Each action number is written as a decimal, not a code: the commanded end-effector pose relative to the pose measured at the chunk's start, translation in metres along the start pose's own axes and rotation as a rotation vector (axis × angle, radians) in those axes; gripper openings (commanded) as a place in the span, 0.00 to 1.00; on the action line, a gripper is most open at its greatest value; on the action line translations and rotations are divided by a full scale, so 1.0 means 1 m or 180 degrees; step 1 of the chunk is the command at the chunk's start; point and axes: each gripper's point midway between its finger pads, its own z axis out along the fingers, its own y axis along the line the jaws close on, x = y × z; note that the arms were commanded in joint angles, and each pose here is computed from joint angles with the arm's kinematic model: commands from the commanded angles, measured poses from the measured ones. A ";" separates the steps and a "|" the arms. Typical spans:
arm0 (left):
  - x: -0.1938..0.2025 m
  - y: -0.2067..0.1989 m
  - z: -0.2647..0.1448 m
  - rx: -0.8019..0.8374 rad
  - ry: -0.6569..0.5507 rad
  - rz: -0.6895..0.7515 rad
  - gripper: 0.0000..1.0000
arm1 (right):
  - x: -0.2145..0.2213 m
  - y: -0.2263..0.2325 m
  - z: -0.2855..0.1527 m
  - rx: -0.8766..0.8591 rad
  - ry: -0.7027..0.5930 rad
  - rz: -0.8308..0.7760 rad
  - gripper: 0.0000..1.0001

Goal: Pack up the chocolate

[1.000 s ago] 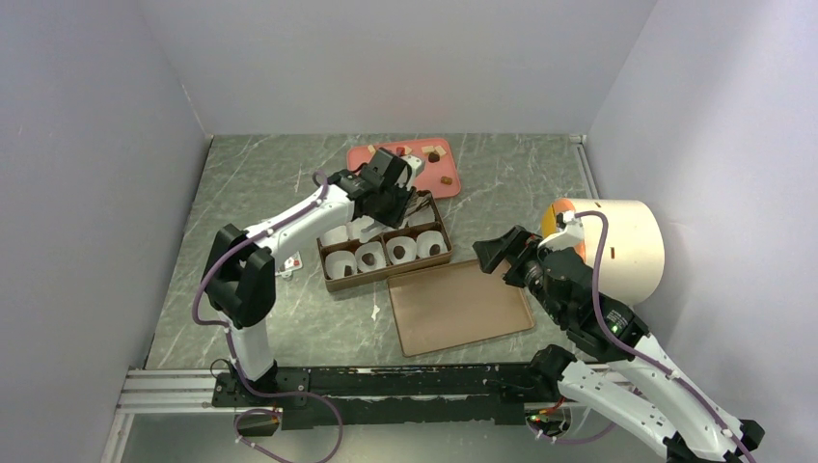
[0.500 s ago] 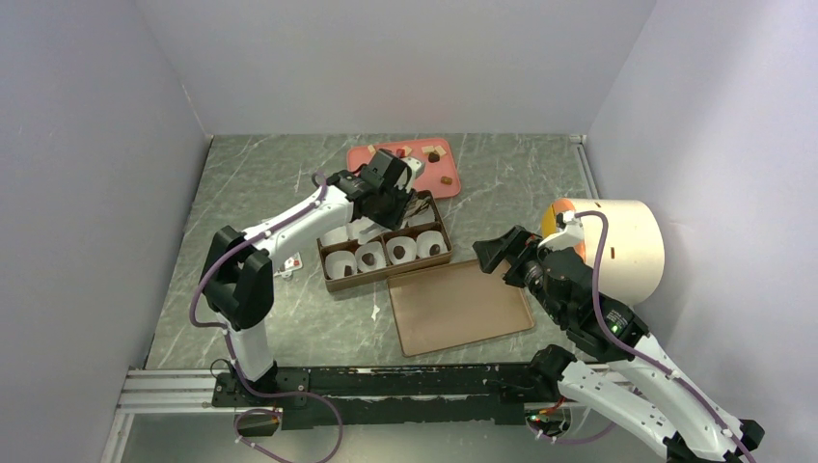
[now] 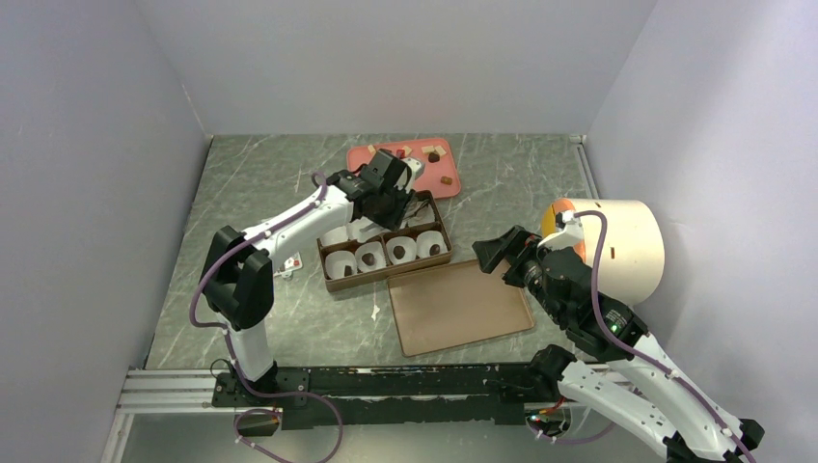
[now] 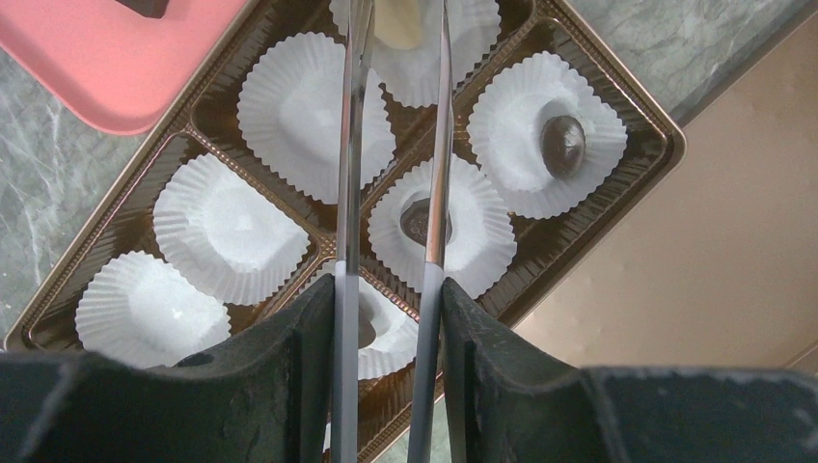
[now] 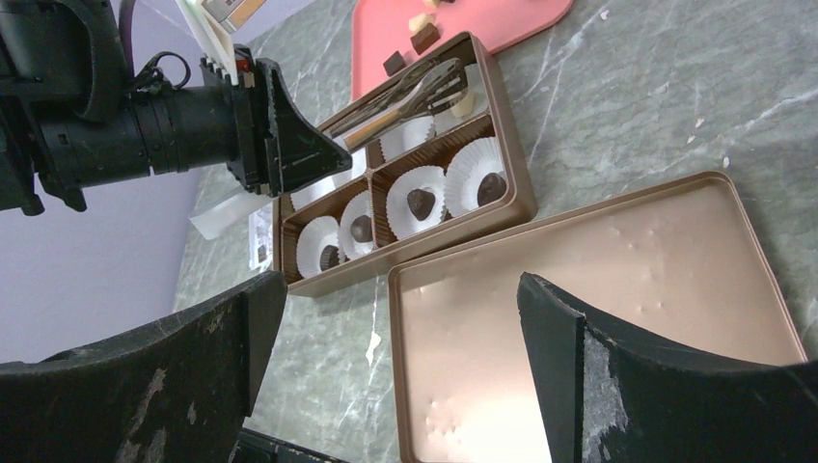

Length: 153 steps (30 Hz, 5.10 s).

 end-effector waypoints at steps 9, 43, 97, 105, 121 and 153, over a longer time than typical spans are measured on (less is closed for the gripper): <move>-0.085 0.010 -0.042 -0.0249 -0.0796 -0.0099 0.37 | -0.007 0.005 -0.001 -0.0052 -0.0068 0.0026 0.95; -0.096 0.132 0.049 -0.0825 -0.0628 -0.0661 0.41 | -0.011 0.002 -0.002 -0.0009 -0.0129 0.0011 0.96; -0.070 0.095 0.042 -0.0575 -0.0428 -0.0311 0.45 | -0.007 0.002 0.002 -0.0022 -0.0116 0.0008 0.96; -0.065 0.098 0.045 -0.0710 -0.0340 -0.0251 0.45 | -0.006 0.001 0.001 -0.0029 -0.0118 0.0011 0.96; -0.059 0.108 0.057 -0.0860 -0.0249 -0.0203 0.42 | -0.008 0.000 -0.001 -0.0017 -0.0136 0.0012 0.96; -0.086 0.109 0.014 -0.0906 -0.0560 -0.0376 0.24 | -0.010 0.002 -0.001 -0.0025 -0.0141 -0.0014 0.96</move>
